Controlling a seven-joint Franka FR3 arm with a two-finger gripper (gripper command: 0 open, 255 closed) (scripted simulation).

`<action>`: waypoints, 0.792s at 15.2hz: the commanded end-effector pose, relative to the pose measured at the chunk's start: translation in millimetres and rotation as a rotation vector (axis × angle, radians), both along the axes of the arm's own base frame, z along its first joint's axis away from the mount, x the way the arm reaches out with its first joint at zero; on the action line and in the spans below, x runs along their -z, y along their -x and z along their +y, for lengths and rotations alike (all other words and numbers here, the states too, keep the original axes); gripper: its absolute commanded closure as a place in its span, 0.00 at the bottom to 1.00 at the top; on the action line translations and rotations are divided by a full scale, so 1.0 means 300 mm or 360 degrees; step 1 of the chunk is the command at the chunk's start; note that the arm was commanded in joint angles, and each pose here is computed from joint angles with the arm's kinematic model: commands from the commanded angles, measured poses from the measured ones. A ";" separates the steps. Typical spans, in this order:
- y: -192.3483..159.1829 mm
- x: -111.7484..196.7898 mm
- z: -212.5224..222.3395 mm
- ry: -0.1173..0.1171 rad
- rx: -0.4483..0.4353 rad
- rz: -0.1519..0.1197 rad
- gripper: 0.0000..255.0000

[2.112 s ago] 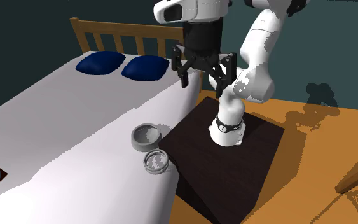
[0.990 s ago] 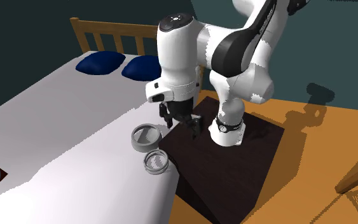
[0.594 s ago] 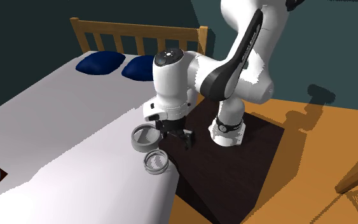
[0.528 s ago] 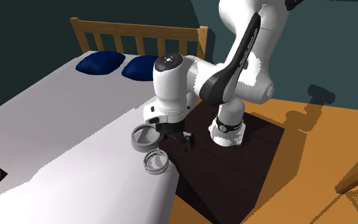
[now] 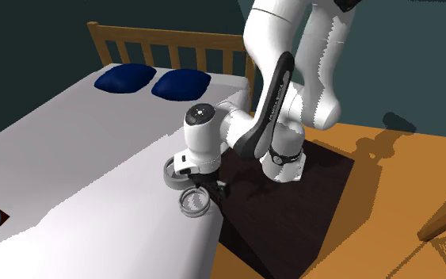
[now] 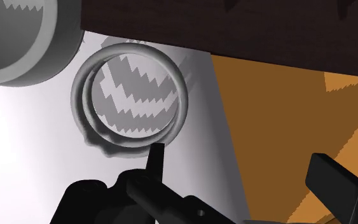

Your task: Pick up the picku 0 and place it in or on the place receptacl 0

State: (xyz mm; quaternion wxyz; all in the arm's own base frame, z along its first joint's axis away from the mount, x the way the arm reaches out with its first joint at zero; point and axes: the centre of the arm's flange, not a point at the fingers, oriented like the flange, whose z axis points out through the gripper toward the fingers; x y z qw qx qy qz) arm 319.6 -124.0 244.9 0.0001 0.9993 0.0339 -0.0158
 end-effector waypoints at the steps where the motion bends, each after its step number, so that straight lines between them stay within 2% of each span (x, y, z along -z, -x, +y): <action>1: -0.003 0.096 -0.020 0.0012 -0.0004 -0.0002 0.00; 6: -0.012 0.303 -0.088 0.0034 -0.0011 0.0002 0.00; 12: -0.009 0.394 -0.091 0.0034 -0.0011 0.0002 0.00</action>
